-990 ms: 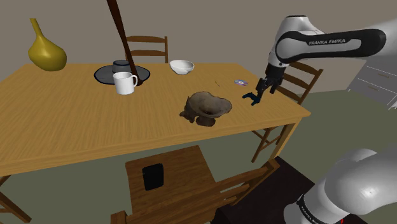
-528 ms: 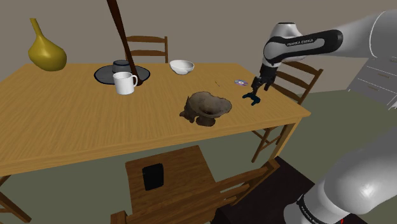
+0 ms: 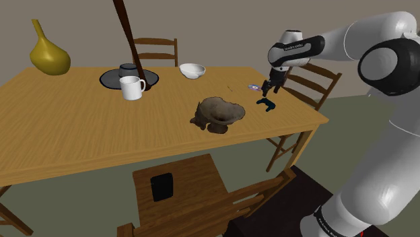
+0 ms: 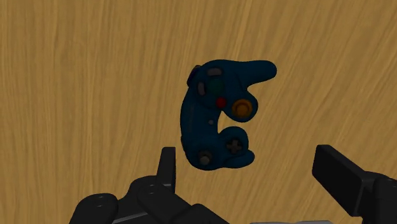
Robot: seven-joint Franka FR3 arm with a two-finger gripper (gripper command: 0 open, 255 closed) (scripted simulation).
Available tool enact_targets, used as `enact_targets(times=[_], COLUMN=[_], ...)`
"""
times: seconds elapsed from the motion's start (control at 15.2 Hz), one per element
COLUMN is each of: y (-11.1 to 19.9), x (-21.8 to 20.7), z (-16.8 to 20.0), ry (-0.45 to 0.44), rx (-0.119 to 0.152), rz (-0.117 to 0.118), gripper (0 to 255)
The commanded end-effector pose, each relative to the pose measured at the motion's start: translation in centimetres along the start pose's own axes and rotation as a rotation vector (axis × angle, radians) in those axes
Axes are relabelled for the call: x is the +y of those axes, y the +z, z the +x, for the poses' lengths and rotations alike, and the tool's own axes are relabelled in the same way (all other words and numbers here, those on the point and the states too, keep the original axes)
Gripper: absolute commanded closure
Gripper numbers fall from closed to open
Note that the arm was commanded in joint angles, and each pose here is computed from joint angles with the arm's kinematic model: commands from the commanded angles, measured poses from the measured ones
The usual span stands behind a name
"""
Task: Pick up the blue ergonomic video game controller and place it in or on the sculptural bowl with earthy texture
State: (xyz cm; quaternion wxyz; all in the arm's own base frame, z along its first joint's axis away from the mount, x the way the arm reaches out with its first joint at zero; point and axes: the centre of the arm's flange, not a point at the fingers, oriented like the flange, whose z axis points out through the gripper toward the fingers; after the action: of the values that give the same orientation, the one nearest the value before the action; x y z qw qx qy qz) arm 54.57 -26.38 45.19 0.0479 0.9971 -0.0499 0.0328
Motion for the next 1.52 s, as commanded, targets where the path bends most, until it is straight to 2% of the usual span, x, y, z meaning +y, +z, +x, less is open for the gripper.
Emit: enact_targets(times=[0.0, 0.53, 0.99, 1.06, 1.45], y=[1.0, 5.0, 5.0, 5.0, 5.2], x=[0.9, 0.9, 0.9, 0.9, 1.0], z=[1.3, 1.3, 1.3, 1.3, 1.5], ry=[-0.002, -0.002, -0.002, -0.002, -0.002], rx=[0.005, 0.005, 0.005, 0.005, 0.004], rz=[0.000, 0.000, 0.000, 0.000, 0.000], gripper=[0, 0, 0, 255, 255])
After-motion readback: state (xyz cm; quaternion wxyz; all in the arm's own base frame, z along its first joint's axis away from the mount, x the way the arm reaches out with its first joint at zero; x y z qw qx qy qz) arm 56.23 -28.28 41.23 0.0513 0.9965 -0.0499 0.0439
